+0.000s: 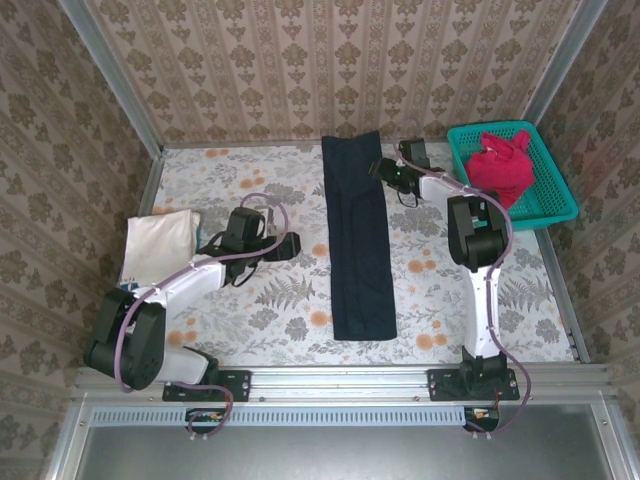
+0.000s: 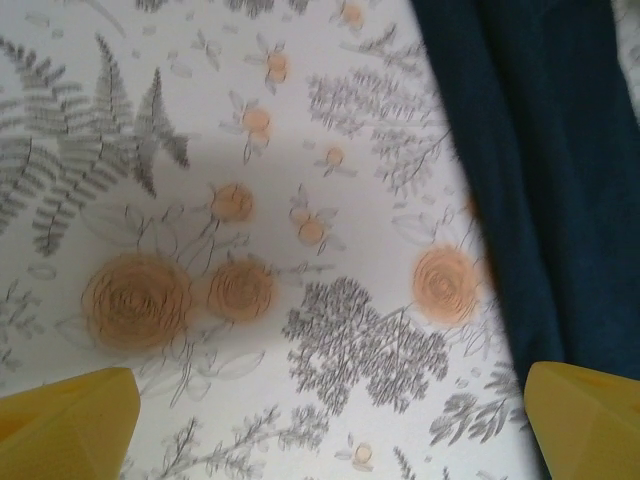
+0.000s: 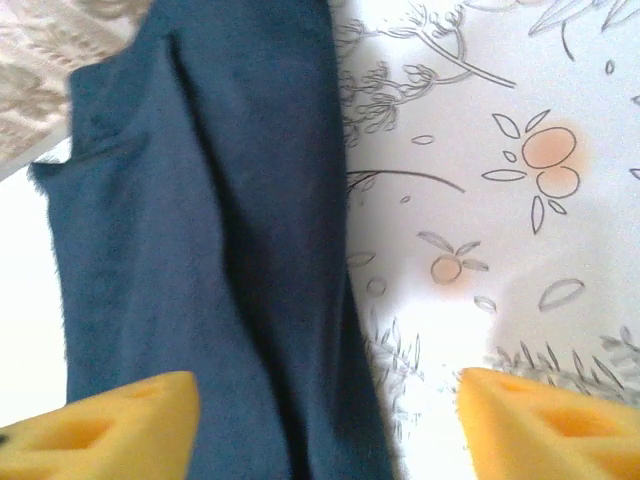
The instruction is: Fold and stack the t-shirts
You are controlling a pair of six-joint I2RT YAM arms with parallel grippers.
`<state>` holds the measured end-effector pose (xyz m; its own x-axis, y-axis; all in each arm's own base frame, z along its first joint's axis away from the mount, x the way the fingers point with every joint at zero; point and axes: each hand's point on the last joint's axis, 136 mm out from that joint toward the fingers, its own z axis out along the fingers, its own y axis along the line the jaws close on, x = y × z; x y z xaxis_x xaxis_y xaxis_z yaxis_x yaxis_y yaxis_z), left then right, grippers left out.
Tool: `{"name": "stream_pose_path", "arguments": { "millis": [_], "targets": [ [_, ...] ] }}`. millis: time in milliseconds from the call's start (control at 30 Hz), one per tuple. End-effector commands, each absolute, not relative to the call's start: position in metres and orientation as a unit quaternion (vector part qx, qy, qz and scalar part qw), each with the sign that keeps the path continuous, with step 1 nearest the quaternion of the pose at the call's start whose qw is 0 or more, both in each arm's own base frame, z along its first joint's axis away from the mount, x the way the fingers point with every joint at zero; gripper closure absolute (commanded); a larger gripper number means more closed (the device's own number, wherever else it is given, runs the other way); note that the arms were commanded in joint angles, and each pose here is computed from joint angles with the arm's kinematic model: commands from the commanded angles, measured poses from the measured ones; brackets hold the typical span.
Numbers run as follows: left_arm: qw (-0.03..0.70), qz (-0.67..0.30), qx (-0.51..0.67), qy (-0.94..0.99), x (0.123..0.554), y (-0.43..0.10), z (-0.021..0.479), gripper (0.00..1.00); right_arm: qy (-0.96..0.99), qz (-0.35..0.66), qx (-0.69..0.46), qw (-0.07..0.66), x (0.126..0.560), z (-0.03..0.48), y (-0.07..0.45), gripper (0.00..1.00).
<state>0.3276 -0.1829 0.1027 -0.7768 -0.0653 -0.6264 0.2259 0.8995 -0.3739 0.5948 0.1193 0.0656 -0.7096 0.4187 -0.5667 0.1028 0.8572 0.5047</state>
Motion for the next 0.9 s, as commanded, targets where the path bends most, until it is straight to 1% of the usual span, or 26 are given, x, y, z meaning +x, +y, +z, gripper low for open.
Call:
{"name": "stream_pose_path", "arguments": {
  "millis": [0,33,67,167,200,300,367,467,567,633,700,867],
  "targets": [
    [0.361,-0.265,0.067,0.892,0.343,-0.194,0.124,0.00,0.866,0.235,0.061,0.437,0.583,0.145,0.125,0.22],
    [0.363,-0.270,0.075,0.889,0.345,-0.195,0.128,0.00,0.866,0.231,0.032,0.443,0.571,0.152,0.128,0.19],
    [0.362,-0.272,0.081,0.888,0.347,-0.196,0.129,0.00,0.866,0.223,-0.006,0.447,0.556,0.157,0.133,0.12],
    [0.358,-0.294,0.124,0.878,0.349,-0.201,0.139,0.00,0.864,0.180,-0.102,0.460,0.514,0.169,0.143,0.05],
    [0.357,-0.297,0.134,0.876,0.350,-0.200,0.142,0.00,0.863,0.165,-0.128,0.460,0.501,0.172,0.144,0.00],
    [0.351,-0.301,0.168,0.871,0.350,-0.198,0.150,0.00,0.855,0.132,-0.225,0.448,0.454,0.173,0.158,0.00],
    [0.348,-0.306,0.199,0.863,0.347,-0.200,0.156,0.00,0.836,0.107,-0.318,0.434,0.415,0.167,0.175,0.00],
    [0.340,-0.319,0.280,0.839,0.328,-0.209,0.162,0.00,0.802,0.091,-0.437,0.397,0.358,0.150,0.194,0.00],
    [0.326,-0.318,0.351,0.818,0.306,-0.211,0.162,0.00,0.780,0.101,-0.494,0.370,0.314,0.141,0.203,0.00],
    [0.323,-0.316,0.366,0.813,0.299,-0.210,0.161,0.00,0.762,0.104,-0.525,0.365,0.291,0.133,0.211,0.03],
    [0.330,-0.319,0.400,0.793,0.289,-0.211,0.168,0.00,0.748,0.106,-0.558,0.343,0.262,0.126,0.220,0.03],
    [0.361,-0.297,0.457,0.757,0.262,-0.199,0.177,0.00,0.731,0.103,-0.603,0.301,0.211,0.114,0.225,0.05]
  ]
}}
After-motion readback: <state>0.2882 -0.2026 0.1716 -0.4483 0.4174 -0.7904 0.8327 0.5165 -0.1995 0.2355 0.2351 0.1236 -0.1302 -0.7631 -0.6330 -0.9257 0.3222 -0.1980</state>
